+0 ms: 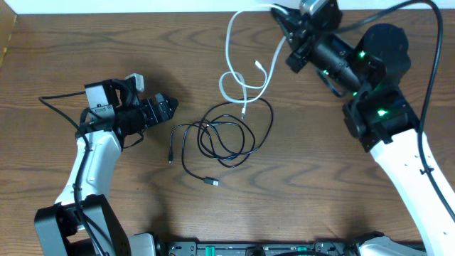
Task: Untangle cables
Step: 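Pull the white cable up-right out of the black cables with the right gripper, then lower the white cable at the top right and release it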
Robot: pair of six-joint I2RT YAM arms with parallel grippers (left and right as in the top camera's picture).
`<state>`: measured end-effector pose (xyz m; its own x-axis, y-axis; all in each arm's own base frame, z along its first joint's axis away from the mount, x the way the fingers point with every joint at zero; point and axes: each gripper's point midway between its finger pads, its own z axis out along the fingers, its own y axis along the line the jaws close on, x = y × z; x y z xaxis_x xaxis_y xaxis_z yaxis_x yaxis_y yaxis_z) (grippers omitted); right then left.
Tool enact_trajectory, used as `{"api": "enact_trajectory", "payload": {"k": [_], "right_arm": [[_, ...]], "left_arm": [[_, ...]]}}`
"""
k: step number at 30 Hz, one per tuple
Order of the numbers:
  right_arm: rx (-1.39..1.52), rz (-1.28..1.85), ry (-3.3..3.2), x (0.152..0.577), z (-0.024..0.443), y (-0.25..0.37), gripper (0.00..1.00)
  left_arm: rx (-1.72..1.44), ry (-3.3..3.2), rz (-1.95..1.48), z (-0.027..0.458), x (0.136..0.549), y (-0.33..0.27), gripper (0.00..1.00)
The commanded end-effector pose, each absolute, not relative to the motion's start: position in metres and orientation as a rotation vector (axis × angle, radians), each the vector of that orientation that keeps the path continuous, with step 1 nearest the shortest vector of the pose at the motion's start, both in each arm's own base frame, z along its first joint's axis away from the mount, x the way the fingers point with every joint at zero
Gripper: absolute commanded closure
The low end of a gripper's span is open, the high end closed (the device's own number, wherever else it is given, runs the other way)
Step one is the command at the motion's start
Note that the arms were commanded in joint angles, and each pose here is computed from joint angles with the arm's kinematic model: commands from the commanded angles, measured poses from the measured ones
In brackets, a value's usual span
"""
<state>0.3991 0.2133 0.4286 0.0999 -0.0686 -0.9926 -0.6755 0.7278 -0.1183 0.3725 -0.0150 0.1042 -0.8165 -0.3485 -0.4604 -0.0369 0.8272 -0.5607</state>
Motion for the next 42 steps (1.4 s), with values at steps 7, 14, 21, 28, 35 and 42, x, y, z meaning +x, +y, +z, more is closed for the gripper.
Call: {"api": "enact_trajectory", "payload": {"k": [7,14,21,28,35,42], "right_arm": [[-0.537,0.317,1.709,0.459,0.350,0.141,0.99],[-0.437,0.271,1.868,0.488,0.297,0.092,0.99],[-0.330,0.236,2.011,0.503,0.248,0.042,0.99],[-0.218,0.244,2.164,0.503,0.199,0.008,0.99],[-0.161,0.266,2.304,0.495,0.153,-0.008,0.99],[-0.125,0.281,2.426,0.488,0.109,-0.013,0.99]], "left_arm": [[-0.282,2.452,-0.723,0.101,0.372,-0.014,0.02],[-0.282,2.453,-0.723,0.101,0.372,-0.014,0.02],[-0.282,2.452,-0.723,0.101,0.372,-0.014,0.02],[-0.282,2.453,-0.723,0.101,0.372,-0.014,0.02],[-0.282,2.452,-0.723,0.101,0.372,-0.014,0.02],[-0.282,2.453,-0.723,0.101,0.372,-0.014,0.02]]}}
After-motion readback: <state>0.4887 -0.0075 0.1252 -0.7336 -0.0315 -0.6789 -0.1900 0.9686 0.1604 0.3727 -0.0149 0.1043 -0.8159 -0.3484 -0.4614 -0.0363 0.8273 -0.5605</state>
